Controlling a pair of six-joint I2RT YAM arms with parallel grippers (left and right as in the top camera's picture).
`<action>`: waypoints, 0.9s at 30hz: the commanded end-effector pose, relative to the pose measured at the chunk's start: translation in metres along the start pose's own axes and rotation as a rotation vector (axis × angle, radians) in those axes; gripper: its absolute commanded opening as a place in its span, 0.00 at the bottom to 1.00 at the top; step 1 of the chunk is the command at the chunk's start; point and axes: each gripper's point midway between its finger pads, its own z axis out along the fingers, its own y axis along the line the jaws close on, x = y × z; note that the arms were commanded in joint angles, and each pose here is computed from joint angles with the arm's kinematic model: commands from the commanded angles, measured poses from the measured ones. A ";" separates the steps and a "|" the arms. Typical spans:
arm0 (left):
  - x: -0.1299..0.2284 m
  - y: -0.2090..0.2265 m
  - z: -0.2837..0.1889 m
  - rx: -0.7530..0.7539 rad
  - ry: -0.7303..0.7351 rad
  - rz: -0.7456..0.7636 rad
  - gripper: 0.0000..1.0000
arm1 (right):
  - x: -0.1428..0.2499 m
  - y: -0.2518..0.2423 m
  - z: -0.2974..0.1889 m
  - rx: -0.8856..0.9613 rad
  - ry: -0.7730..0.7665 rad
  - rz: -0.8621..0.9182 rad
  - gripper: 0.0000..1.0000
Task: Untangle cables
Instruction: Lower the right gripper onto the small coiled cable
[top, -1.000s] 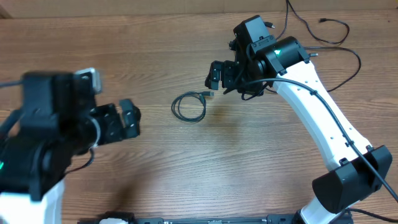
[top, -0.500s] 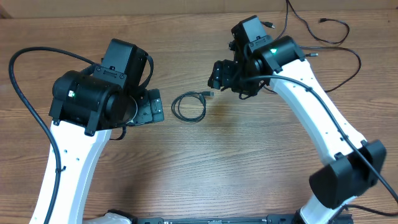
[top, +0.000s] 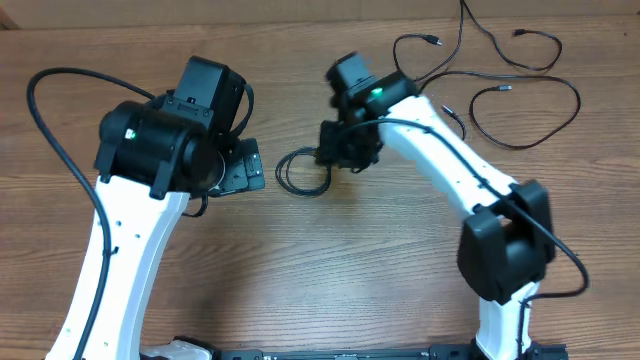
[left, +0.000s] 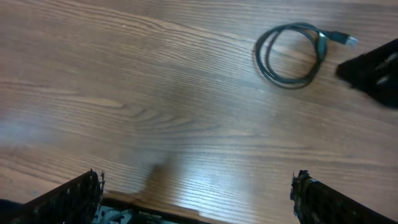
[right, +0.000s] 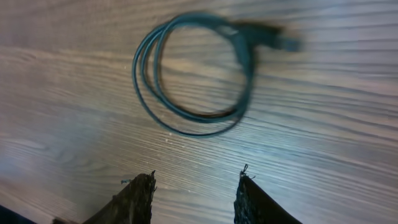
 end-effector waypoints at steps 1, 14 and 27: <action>-0.010 0.015 0.000 -0.050 -0.031 -0.109 1.00 | 0.010 0.005 0.026 0.035 0.038 -0.030 0.43; -0.028 0.080 0.008 -0.123 -0.017 -0.348 1.00 | 0.038 0.027 0.067 0.049 0.112 -0.271 0.49; -0.031 0.107 0.010 -0.153 -0.011 -0.414 1.00 | 0.031 0.024 0.096 0.124 0.078 -0.481 0.61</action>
